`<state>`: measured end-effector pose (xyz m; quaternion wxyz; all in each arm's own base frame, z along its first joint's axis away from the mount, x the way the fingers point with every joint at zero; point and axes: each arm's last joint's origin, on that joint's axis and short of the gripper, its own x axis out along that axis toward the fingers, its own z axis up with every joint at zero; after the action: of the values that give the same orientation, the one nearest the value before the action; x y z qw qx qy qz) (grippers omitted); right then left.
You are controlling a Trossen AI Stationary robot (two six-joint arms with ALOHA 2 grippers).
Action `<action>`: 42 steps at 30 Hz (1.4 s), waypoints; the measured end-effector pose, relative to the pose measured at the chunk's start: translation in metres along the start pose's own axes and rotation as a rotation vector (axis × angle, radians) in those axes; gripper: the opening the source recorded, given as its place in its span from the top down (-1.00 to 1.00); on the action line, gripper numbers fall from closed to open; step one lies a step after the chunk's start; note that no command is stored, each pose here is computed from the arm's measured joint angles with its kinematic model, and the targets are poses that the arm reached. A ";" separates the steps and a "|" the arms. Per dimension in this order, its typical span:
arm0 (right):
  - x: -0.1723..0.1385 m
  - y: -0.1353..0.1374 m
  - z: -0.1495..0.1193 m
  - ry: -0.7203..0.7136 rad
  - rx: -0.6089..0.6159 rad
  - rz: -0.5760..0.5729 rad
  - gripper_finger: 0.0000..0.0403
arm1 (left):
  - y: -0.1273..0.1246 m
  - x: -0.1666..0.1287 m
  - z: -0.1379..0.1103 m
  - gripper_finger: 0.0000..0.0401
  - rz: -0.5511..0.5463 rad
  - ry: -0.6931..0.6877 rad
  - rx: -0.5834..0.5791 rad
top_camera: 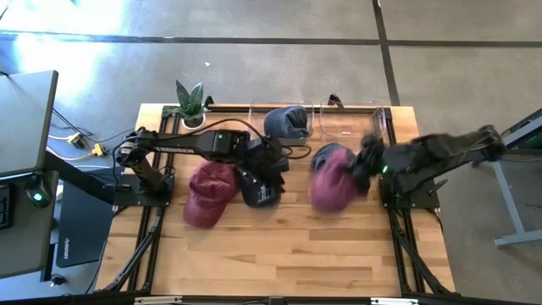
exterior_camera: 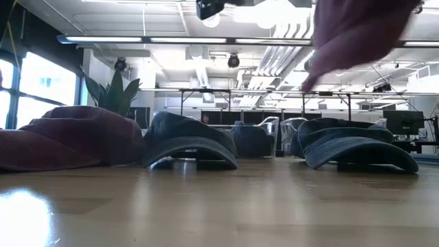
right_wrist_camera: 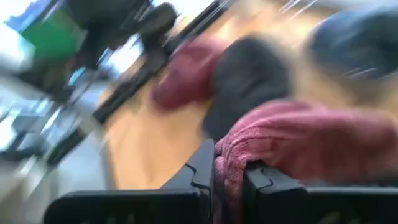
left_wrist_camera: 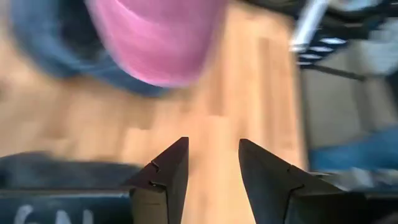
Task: Pick & Place hat
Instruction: Put the right red cap into the right transparent bin
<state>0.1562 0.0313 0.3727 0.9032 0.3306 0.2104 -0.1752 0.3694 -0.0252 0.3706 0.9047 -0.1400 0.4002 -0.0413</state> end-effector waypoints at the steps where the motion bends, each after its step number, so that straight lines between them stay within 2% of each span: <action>1: -0.006 -0.009 0.006 -0.049 0.013 -0.042 0.91 | 0.001 -0.001 -0.001 0.35 0.047 0.000 0.000; 4: -0.022 -0.036 0.020 -0.168 0.027 -0.191 0.91 | 0.002 -0.007 0.000 0.39 0.130 -0.025 -0.002; 9: -0.032 -0.065 0.039 -0.305 0.003 -0.425 0.91 | 0.002 -0.015 -0.001 0.44 0.162 -0.026 0.038; 13: -0.027 -0.085 0.053 -0.313 -0.011 -0.588 0.91 | 0.002 -0.021 0.000 0.45 0.185 -0.048 0.090; 16: -0.017 -0.100 0.067 -0.297 -0.025 -0.663 0.91 | 0.002 -0.024 -0.001 0.45 0.184 -0.042 0.141; 24: 0.017 -0.142 0.104 -0.257 -0.015 -0.696 0.91 | 0.001 -0.036 -0.006 0.45 0.176 0.000 0.306; 31: 0.053 -0.174 0.122 -0.197 0.030 -0.641 0.90 | 0.002 -0.036 -0.008 0.45 0.192 0.030 0.340; 36: 0.068 -0.196 0.115 -0.057 0.062 -0.656 0.89 | 0.017 -0.038 -0.004 0.45 0.224 0.021 0.290; 42: 0.075 -0.230 0.085 0.063 0.077 -0.723 0.87 | 0.040 -0.043 0.001 0.45 0.248 0.004 0.205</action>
<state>0.1378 -0.2042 0.2738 0.7628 0.2738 0.3345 -0.4810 0.3396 0.0210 0.3907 0.9115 0.0035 0.4101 0.0298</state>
